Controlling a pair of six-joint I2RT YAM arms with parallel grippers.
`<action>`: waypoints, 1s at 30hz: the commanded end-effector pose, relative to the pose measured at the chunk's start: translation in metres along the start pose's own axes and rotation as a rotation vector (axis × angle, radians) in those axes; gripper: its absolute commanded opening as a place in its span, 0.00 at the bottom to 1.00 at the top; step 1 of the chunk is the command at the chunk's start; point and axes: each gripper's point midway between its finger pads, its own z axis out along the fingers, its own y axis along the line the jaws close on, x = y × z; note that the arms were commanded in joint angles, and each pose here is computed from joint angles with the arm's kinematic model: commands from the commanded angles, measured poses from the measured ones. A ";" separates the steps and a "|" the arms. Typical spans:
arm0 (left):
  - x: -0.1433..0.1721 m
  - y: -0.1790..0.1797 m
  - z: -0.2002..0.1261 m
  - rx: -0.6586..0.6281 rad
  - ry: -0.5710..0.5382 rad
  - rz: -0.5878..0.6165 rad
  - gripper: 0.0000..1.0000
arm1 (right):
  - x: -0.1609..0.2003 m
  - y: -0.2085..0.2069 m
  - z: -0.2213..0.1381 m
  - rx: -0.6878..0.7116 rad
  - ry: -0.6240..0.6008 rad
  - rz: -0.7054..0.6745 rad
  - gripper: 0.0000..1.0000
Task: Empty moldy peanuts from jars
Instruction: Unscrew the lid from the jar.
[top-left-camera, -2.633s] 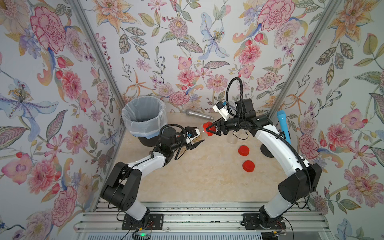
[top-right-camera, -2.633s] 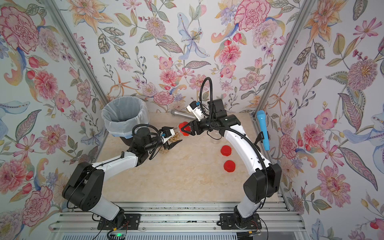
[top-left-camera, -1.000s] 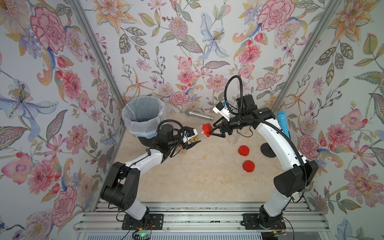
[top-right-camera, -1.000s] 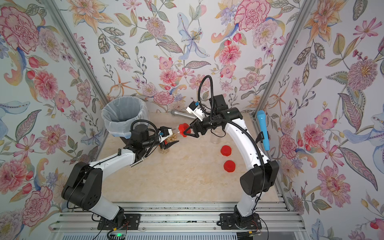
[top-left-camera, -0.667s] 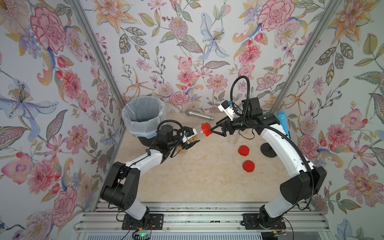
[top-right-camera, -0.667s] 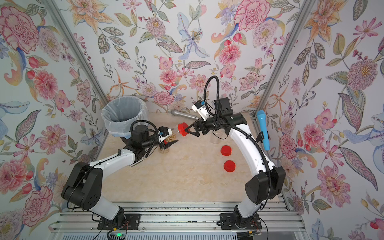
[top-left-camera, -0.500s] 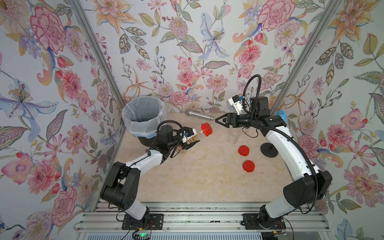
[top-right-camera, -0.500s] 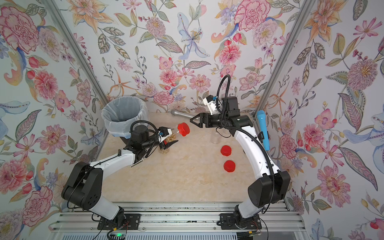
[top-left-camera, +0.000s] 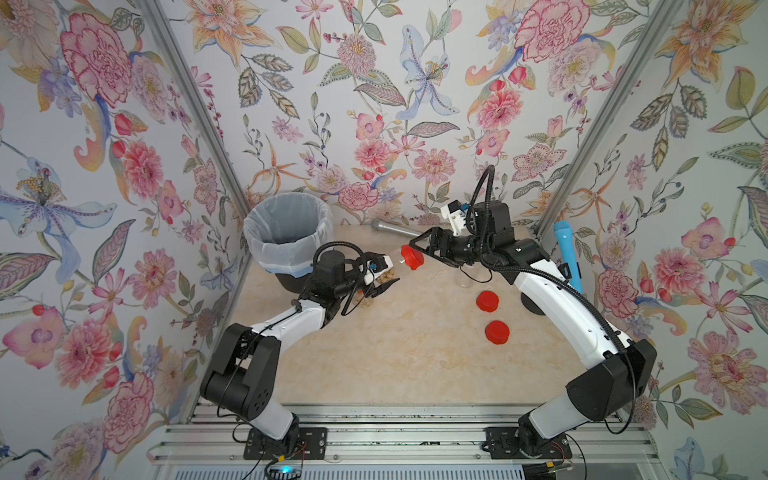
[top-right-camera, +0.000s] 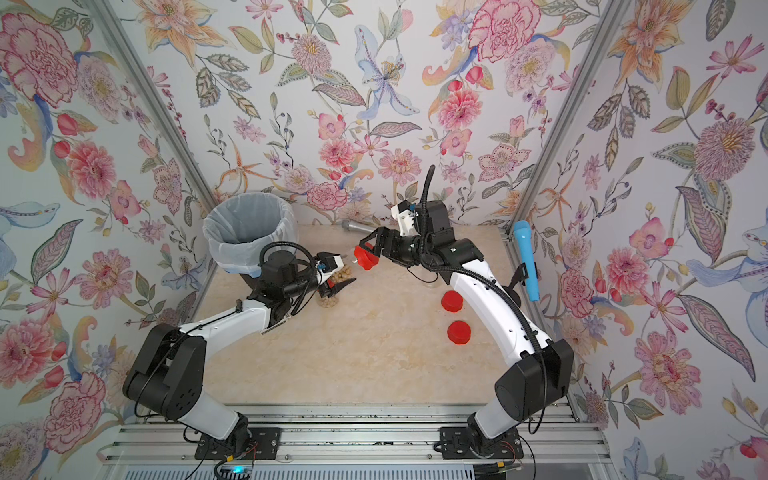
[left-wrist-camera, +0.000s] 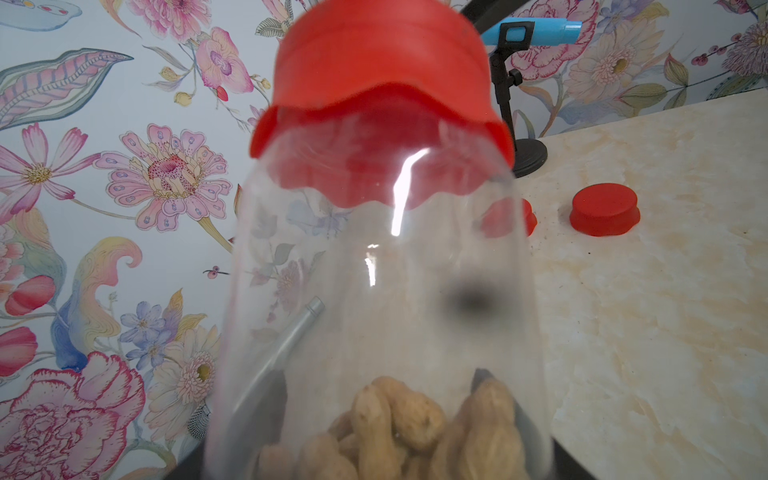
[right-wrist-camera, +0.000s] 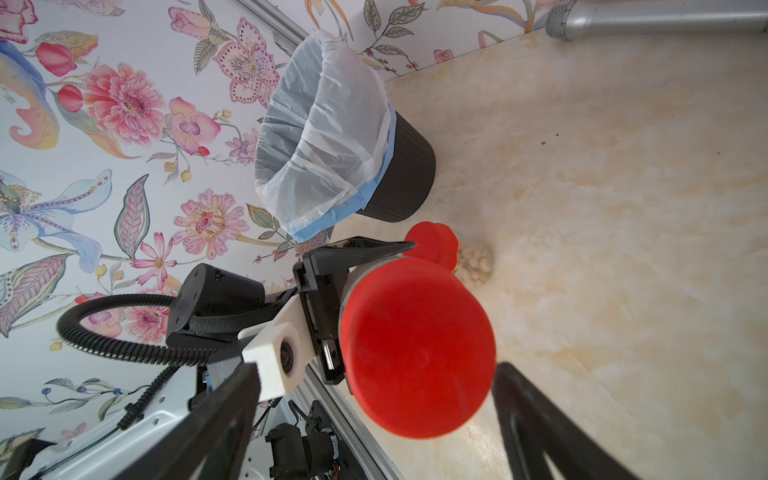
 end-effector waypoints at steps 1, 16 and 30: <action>-0.003 0.006 -0.003 -0.029 -0.015 0.016 0.24 | -0.001 -0.008 0.010 0.026 -0.007 0.027 0.90; -0.003 0.006 -0.005 -0.037 -0.015 0.020 0.24 | 0.011 -0.027 0.031 0.066 0.030 0.039 0.88; -0.003 0.008 -0.004 -0.041 -0.011 0.024 0.24 | 0.016 -0.026 0.042 0.033 0.055 0.033 0.83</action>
